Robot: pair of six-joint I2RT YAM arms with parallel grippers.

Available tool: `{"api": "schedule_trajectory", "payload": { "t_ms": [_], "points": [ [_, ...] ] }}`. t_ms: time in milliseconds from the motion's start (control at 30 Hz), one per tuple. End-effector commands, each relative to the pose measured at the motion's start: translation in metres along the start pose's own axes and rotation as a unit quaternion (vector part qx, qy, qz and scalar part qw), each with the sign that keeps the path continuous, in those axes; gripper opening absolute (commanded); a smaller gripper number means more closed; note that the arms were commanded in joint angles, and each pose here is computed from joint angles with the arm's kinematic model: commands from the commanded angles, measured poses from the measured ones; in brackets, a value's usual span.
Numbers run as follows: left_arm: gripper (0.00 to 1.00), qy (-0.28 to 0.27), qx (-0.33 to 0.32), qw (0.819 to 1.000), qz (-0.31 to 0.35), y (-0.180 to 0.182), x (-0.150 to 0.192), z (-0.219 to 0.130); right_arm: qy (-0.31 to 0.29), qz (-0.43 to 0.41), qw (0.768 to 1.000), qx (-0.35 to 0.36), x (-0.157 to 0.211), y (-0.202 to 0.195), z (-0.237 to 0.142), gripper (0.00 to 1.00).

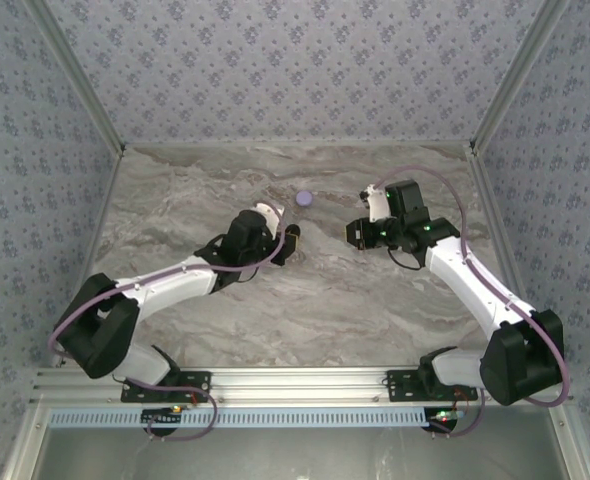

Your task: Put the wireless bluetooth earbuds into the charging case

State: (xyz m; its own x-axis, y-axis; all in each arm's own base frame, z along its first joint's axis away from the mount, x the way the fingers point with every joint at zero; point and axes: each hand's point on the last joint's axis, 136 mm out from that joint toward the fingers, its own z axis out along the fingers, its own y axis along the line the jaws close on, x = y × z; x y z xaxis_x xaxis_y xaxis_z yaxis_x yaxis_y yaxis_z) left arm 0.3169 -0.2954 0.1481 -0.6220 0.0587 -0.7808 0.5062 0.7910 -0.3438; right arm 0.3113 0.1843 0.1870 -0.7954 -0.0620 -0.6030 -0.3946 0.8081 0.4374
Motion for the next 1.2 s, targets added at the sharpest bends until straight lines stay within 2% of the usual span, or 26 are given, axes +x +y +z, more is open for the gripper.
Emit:
{"api": "schedule_trajectory", "payload": {
  "t_ms": [0, 200, 467, 767, 1167],
  "points": [
    [0.08, 0.016, -0.035, 0.999, -0.025, 0.014, -0.004, 0.005, 0.004, 0.011, 1.000, 0.011, 0.006, -0.006, -0.004, 0.15],
    [0.08, 0.055, -0.050, 0.996, -0.053, 0.024, 0.001, 0.022, 0.007, 0.017, 1.000, 0.015, 0.009, -0.010, -0.004, 0.15],
    [0.09, 0.101, -0.030, 0.988, -0.111, 0.034, 0.007, 0.056, 0.012, 0.023, 0.999, 0.019, 0.014, -0.014, -0.001, 0.16],
    [0.09, 0.128, -0.004, 0.980, -0.150, 0.035, 0.007, 0.094, 0.016, 0.027, 0.999, 0.021, 0.016, -0.016, 0.000, 0.17],
    [0.09, 0.151, 0.012, 0.971, -0.183, 0.039, 0.021, 0.119, 0.027, 0.030, 0.999, 0.016, 0.020, -0.017, 0.003, 0.17]
  ]
}}
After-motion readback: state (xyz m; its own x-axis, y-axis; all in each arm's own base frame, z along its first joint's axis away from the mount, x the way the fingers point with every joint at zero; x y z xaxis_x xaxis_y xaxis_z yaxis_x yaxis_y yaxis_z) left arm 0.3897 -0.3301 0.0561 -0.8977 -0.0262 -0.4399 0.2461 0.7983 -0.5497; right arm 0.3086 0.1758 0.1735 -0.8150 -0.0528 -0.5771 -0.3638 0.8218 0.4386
